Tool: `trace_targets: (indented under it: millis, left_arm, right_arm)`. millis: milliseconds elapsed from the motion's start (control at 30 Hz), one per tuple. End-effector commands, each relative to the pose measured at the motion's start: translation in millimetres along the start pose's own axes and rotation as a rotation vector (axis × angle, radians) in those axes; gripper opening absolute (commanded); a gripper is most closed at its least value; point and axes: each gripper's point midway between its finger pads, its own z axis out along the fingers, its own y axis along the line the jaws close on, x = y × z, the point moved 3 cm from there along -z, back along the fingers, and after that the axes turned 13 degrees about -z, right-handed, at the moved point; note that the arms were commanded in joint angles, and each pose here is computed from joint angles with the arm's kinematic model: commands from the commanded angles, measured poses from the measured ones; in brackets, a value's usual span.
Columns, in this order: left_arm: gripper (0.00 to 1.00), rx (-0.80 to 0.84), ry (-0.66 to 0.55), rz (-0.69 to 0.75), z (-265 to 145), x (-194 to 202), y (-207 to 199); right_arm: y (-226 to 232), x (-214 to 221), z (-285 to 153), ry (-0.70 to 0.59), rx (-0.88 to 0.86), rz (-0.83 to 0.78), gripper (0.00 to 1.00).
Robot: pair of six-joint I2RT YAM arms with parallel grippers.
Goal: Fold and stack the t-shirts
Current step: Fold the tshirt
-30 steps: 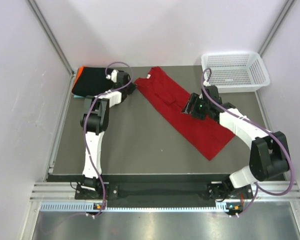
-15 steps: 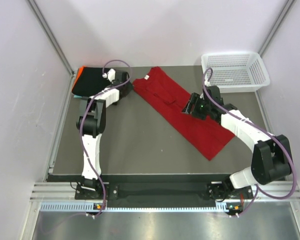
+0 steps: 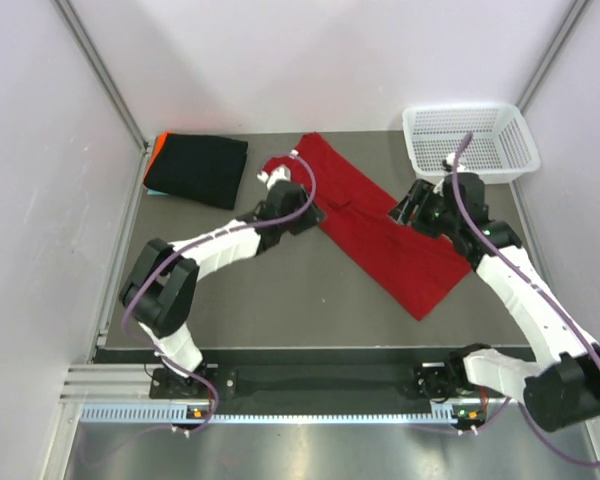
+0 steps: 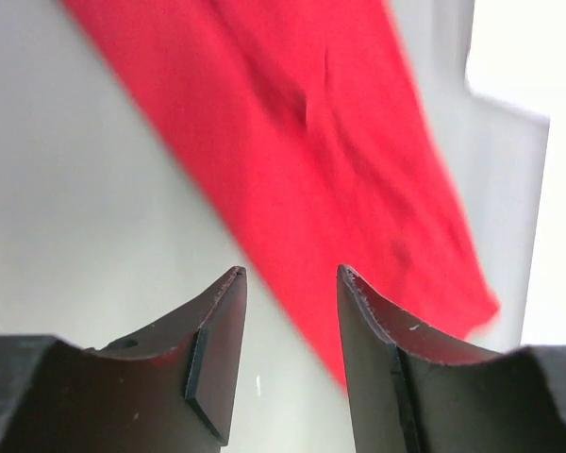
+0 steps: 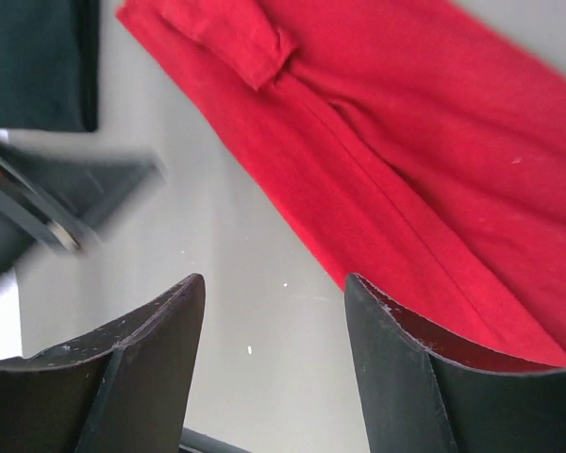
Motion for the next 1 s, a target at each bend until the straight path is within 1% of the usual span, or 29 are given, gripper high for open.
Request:
trace_targets:
  millis: [0,33,67,100,200,267,300,400,533,800,967]
  left_arm:
    - [0.48,0.068,0.079,-0.079,-13,44,2]
    - [0.48,0.081,0.098,-0.108,-14,54,0]
    - [0.49,0.072,0.115,-0.108,-13,68,7]
    - [0.49,0.085,0.134,-0.094,-15,87,2]
    - [0.49,0.044,0.151,-0.092,-5,113,9]
    - [0.49,0.058,0.178,-0.12,3,127,11]
    - [0.49,0.079,0.18,-0.138,4,135,5]
    - [0.48,0.074,0.173,-0.141,8,150,5]
    - [0.46,0.039,0.169,-0.138,16,164,11]
    - [0.42,-0.011,0.193,-0.117,28,185,16]
    - [0.34,-0.037,0.192,-0.106,30,188,23]
  right_arm:
    - [-9,-7,-29,-0.049,0.03,-0.009,0.61]
    - [-12,-8,-33,-0.053,0.038,-0.005,0.62]
    - [-15,-9,-39,-0.056,0.044,0.0,0.62]
    - [-13,-12,-47,-0.078,0.035,-0.001,0.62]
    - [-11,-14,-59,-0.099,0.017,-0.005,0.62]
    - [-10,-10,-61,-0.094,0.008,-0.004,0.62]
    - [-10,-9,-62,-0.096,0.005,-0.005,0.62]
    - [-12,-2,-64,-0.088,0.005,-0.003,0.62]
    - [-16,7,-63,-0.08,0.009,-0.001,0.62]
    - [-17,8,-61,-0.082,0.008,0.002,0.62]
    - [-18,10,-59,-0.078,0.007,0.001,0.62]
